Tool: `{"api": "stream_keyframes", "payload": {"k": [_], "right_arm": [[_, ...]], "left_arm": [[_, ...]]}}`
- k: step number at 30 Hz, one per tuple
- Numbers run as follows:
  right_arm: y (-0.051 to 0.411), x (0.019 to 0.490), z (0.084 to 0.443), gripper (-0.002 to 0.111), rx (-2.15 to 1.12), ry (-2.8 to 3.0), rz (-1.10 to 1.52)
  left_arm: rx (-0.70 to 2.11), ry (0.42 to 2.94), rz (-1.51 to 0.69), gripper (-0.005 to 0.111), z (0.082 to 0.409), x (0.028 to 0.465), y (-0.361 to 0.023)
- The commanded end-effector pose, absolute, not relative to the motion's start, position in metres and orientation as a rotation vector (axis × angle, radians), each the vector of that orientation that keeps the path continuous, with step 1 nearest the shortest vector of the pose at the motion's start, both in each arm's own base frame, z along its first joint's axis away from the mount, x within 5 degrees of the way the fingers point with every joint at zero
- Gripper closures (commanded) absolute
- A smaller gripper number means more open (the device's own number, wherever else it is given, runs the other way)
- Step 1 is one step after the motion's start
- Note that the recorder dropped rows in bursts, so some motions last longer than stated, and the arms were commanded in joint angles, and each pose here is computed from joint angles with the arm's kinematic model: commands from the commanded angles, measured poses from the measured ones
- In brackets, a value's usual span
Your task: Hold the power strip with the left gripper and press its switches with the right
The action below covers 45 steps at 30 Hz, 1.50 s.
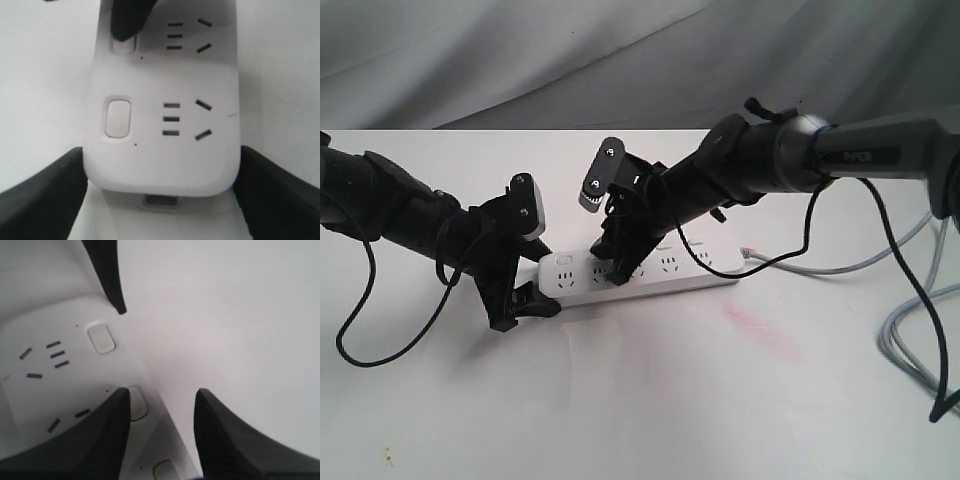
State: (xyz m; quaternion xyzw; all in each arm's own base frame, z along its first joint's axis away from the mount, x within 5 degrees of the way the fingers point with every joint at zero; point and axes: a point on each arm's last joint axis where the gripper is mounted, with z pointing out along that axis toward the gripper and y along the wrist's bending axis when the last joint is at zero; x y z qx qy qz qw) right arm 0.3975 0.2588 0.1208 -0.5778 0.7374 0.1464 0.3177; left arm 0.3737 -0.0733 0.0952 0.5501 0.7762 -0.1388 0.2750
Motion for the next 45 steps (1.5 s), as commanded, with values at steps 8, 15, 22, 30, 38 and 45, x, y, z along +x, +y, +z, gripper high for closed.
{"api": "stream_keyframes", "payload": {"k": [8,15,22,30,38,45], "right_arm": [[0.225,0.407,0.153,0.069,-1.52,1.924,0.364],[0.215,0.411,0.15,0.069,-1.517,1.936,0.327],[0.216,0.412,0.143,0.069,-1.51,1.95,0.329],[0.218,0.414,0.127,0.069,-1.491,1.984,0.349],[0.226,0.413,0.127,0.069,-1.475,1.969,0.334],[0.226,0.411,0.126,0.069,-1.496,1.97,0.348]], "left_arm": [[1.495,2.079,-0.369,0.041,0.095,0.374,-0.075],[1.495,2.079,-0.369,0.041,0.095,0.374,-0.075],[1.495,2.079,-0.369,0.041,0.095,0.374,-0.075],[1.495,2.079,-0.369,0.041,0.095,0.374,-0.075],[1.495,2.079,-0.369,0.041,0.095,0.374,-0.075],[1.495,2.079,-0.369,0.041,0.095,0.374,-0.075]]}}
